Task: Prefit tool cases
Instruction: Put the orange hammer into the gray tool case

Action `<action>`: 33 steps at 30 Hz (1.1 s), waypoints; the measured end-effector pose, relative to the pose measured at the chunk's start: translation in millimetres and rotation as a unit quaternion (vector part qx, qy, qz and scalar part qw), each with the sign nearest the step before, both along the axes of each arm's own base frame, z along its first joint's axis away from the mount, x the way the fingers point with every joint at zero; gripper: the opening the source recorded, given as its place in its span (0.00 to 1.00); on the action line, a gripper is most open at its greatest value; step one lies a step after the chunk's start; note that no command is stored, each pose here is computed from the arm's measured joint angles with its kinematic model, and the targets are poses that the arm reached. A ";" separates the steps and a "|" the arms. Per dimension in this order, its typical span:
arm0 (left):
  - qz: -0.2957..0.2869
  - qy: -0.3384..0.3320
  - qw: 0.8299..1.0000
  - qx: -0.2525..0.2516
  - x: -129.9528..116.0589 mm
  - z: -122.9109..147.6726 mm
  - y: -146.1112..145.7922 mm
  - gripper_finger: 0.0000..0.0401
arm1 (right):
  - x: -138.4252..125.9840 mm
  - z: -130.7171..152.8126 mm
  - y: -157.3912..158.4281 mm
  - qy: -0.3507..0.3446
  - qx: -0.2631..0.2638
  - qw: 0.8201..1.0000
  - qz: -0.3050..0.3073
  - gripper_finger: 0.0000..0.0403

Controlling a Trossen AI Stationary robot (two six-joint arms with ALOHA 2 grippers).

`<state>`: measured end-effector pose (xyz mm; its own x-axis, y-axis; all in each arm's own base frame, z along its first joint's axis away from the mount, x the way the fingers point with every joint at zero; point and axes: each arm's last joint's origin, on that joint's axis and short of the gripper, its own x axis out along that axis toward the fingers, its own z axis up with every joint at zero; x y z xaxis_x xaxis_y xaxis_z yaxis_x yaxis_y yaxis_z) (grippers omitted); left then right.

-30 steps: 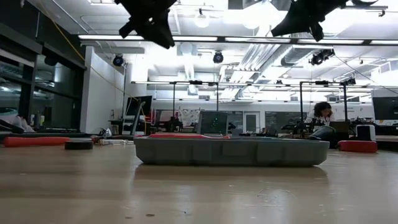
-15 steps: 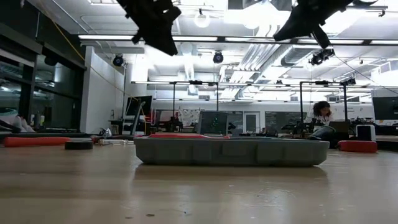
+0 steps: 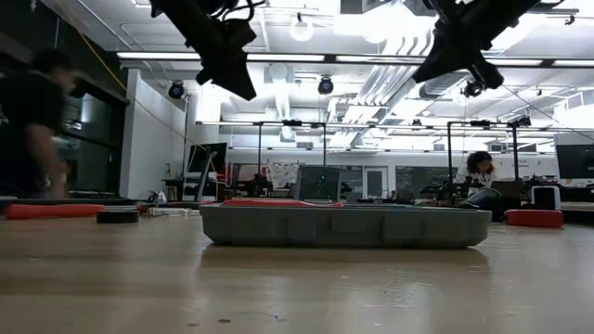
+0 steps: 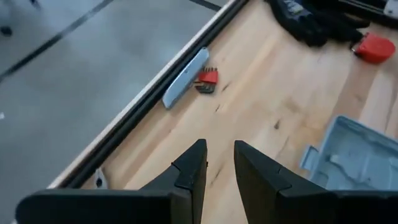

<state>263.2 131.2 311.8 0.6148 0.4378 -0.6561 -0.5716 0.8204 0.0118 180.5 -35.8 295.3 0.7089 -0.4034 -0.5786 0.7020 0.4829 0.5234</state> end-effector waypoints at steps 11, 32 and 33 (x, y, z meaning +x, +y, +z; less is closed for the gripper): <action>0.090 0.142 0.978 -0.120 -30.2 -27.4 -18.3 0.18 | -1.6 -1.5 -0.1 0.055 -0.078 0.994 0.053 0.00; 0.171 0.217 0.929 -0.247 -101.2 -133.9 -60.7 0.37 | -5.8 -9.2 21.0 0.106 -0.085 0.986 0.092 0.00; 0.171 0.220 0.928 -0.247 -102.3 -135.8 -61.1 0.40 | -6.2 -9.5 20.9 0.108 -0.084 0.986 0.090 0.00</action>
<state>161.0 70.1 176.0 0.1199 0.1362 -0.9834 -0.8288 0.5590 -0.0236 174.2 -14.9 285.8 0.6450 -0.3847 -0.6603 0.6834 0.6770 0.2731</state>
